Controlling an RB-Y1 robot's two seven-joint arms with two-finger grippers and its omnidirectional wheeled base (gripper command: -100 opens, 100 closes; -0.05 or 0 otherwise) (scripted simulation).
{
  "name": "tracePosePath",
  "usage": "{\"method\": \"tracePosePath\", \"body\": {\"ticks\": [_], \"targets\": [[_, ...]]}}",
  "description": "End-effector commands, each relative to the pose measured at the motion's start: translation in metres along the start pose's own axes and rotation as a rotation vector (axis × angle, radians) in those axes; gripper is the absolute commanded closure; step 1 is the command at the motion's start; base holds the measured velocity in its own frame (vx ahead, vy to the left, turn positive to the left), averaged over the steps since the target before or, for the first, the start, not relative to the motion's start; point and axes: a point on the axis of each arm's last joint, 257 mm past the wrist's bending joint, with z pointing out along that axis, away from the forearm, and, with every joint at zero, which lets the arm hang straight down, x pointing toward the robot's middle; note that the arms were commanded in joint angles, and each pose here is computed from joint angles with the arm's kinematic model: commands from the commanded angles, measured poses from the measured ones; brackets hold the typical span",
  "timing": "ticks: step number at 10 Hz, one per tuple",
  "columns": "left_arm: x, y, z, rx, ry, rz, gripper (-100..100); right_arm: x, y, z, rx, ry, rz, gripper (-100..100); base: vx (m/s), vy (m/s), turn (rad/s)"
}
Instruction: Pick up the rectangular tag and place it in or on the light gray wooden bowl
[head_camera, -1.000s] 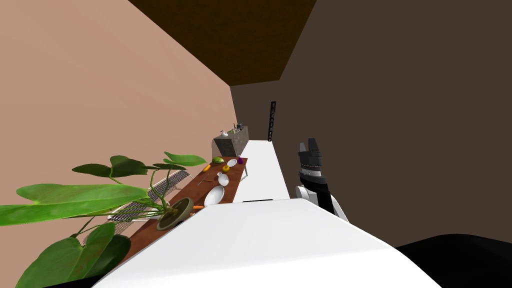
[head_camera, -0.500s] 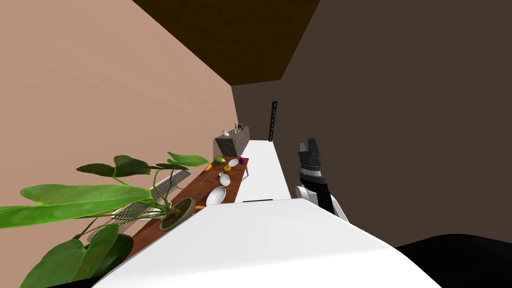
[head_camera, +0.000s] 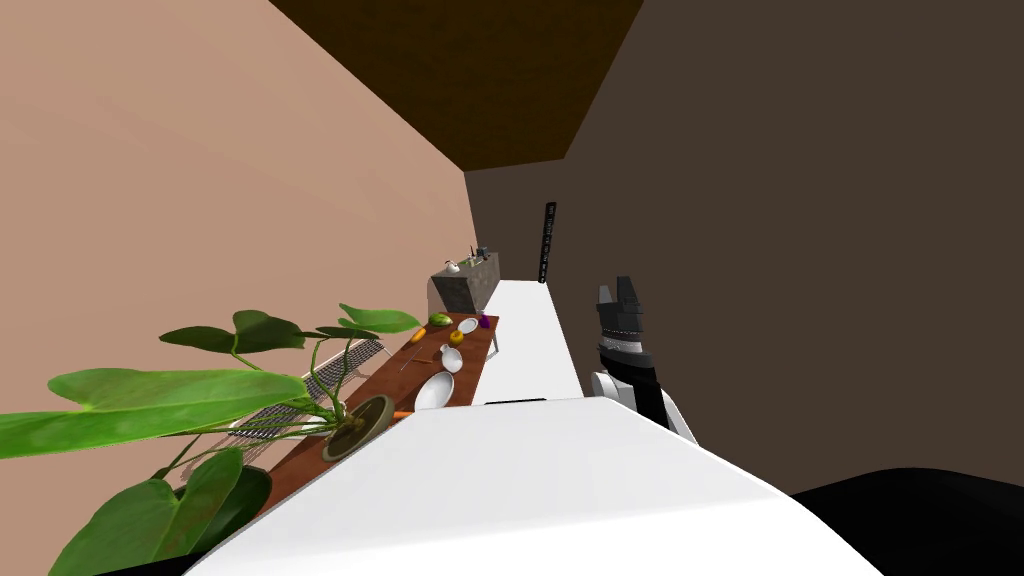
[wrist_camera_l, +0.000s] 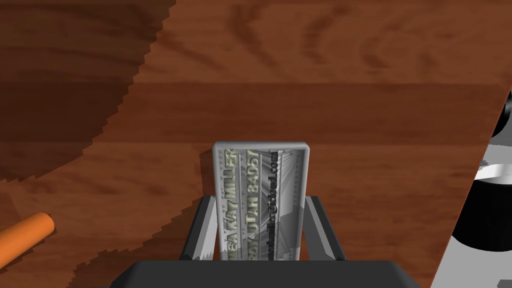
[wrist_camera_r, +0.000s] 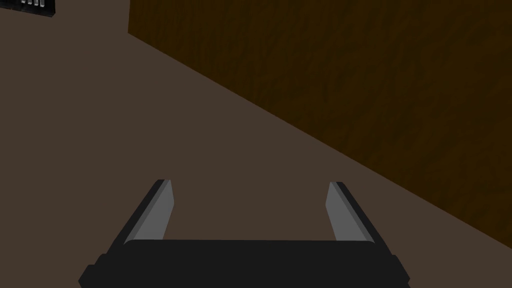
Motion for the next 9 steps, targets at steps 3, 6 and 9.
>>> {"method": "tracePosePath", "body": {"ticks": [3,6,9], "targets": [[0.0,-0.001,0.0,0.001,0.0,0.0,100,0.0,0.0,0.0,0.0,0.0,0.0,0,0.0,0.0,0.0],[0.0,-0.014,-0.007,0.002,-0.003,-0.009,100,0.0,0.0,0.0,0.0,0.0,0.0,0,-0.008,-0.032,-0.028],[-0.002,-0.032,-0.016,0.001,-0.008,-0.022,100,0.0,0.0,0.0,0.0,0.0,0.0,0,-0.02,-0.051,-0.039]]}}
